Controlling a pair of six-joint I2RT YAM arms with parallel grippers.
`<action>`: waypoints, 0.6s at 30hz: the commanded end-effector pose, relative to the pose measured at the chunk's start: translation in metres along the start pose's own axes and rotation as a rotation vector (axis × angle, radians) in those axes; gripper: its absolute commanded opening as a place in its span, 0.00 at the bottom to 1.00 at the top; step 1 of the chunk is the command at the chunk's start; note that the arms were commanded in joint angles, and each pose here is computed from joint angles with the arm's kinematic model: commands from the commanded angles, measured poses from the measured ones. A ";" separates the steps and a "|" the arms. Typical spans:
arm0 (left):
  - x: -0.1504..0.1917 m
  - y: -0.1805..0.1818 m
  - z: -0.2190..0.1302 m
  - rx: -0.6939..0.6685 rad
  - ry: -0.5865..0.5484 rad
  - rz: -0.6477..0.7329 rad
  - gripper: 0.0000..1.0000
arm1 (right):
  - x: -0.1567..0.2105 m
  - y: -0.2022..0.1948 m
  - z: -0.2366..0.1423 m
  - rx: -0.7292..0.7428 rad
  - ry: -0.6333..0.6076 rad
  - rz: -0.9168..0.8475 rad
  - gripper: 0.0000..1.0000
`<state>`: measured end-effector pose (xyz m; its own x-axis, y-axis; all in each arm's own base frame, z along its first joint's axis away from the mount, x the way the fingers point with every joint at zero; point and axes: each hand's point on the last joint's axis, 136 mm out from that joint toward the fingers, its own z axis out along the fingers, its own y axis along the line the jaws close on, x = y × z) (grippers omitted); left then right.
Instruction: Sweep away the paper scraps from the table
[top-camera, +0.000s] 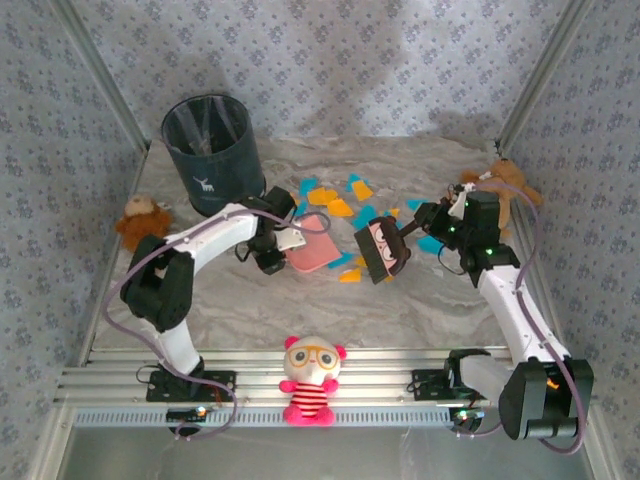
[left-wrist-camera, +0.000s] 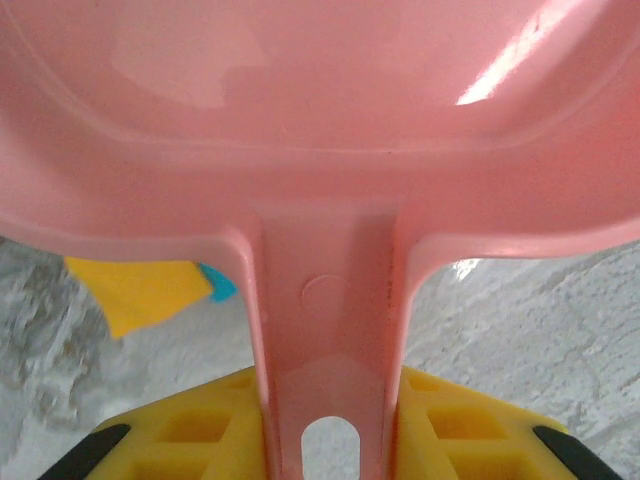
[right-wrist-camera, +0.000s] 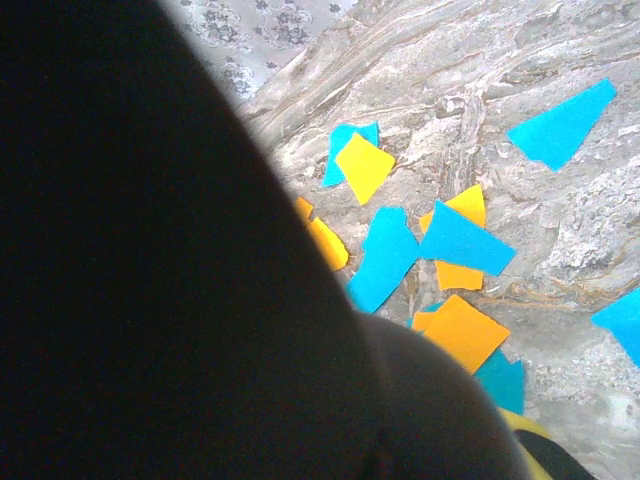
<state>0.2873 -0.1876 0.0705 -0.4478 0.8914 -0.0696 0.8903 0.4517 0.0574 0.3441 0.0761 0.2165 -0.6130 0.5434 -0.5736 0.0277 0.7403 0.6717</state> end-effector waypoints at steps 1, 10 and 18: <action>-0.025 -0.008 -0.003 0.036 -0.056 0.120 0.30 | -0.002 0.001 -0.009 0.000 -0.017 -0.016 0.00; -0.044 -0.010 0.022 0.047 -0.018 0.213 0.29 | 0.000 -0.008 -0.014 0.037 -0.029 -0.007 0.00; -0.046 -0.014 0.033 0.056 -0.024 0.219 0.39 | 0.001 -0.011 -0.015 0.045 -0.031 -0.003 0.00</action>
<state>0.3001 -0.2278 0.0387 -0.2693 0.9612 -0.0600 0.9620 0.2715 0.0303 0.3334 0.0664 0.2098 -0.6082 0.5515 -0.5709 0.0684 0.7530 0.6545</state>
